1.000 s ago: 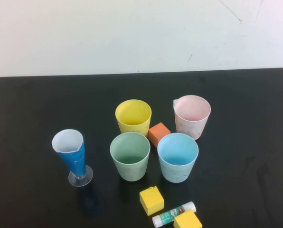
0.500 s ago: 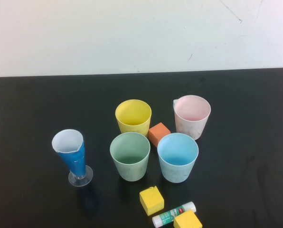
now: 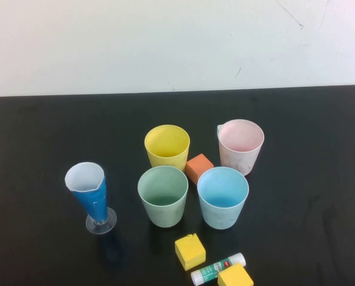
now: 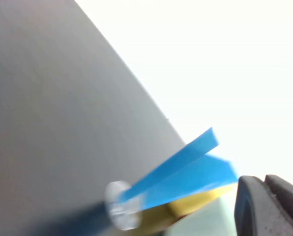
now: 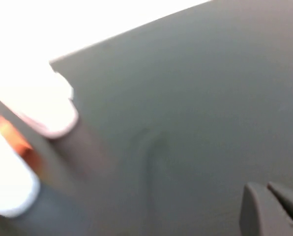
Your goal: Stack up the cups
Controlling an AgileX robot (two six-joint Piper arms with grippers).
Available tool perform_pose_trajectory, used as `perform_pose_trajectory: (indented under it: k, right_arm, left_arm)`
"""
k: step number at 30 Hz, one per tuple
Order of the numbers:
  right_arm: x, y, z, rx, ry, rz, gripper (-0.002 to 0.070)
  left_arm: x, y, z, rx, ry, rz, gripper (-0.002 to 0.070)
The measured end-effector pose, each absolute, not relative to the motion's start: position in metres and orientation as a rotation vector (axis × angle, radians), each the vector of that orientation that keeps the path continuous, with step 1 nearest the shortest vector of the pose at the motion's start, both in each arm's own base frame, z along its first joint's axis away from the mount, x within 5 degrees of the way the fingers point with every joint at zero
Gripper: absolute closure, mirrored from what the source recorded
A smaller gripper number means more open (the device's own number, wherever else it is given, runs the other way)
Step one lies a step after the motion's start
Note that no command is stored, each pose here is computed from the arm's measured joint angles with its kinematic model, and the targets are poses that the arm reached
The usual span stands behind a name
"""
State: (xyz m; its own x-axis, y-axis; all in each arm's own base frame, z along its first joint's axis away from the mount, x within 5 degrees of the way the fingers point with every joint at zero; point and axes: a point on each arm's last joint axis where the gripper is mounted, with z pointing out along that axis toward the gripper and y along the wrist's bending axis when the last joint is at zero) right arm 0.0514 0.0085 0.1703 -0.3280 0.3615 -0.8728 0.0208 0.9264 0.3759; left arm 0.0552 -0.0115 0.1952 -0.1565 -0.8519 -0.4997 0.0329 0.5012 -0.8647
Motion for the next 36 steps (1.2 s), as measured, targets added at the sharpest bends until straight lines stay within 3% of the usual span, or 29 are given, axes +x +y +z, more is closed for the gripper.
perform_pose_trajectory:
  k: [3, 7, 13, 17, 27, 32, 36]
  right_arm:
    - [0.051, 0.012, 0.171, 0.425, 1.856, 0.523, 0.0679]
    - [0.052, 0.014, 0.175, 0.5, 1.801, 0.622, 0.0679]
    - [0.053, 0.014, 0.177, 0.481, 1.783, 0.611, 0.0679]
    - [0.053, 0.013, 0.178, 0.42, 1.773, 0.555, 0.0679]
    - [0.052, 0.014, 0.175, 0.351, 1.821, 0.508, 0.0679]
    - [0.052, 0.014, 0.174, 0.343, 1.834, 0.503, 0.0679]
    - [0.052, 0.015, 0.173, 0.341, 1.851, 0.505, 0.0679]
  left_arm:
    - [0.055, -0.011, 0.197, -0.792, 1.49, -0.976, 0.0678]
    - [0.055, -0.011, 0.198, -0.791, 1.486, -0.976, 0.0678]
    - [0.056, -0.009, 0.2, -0.795, 1.452, -0.979, 0.0678]
    - [0.053, -0.012, 0.208, -0.634, 1.517, -0.858, 0.0678]
    - [0.052, -0.026, 0.327, 0.025, 1.89, -0.435, 0.0678]
    - [0.084, -0.032, 0.385, 0.251, 2.032, -0.347, 0.0678]
    - [0.126, -0.038, 0.409, 0.343, 2.122, -0.333, 0.0678]
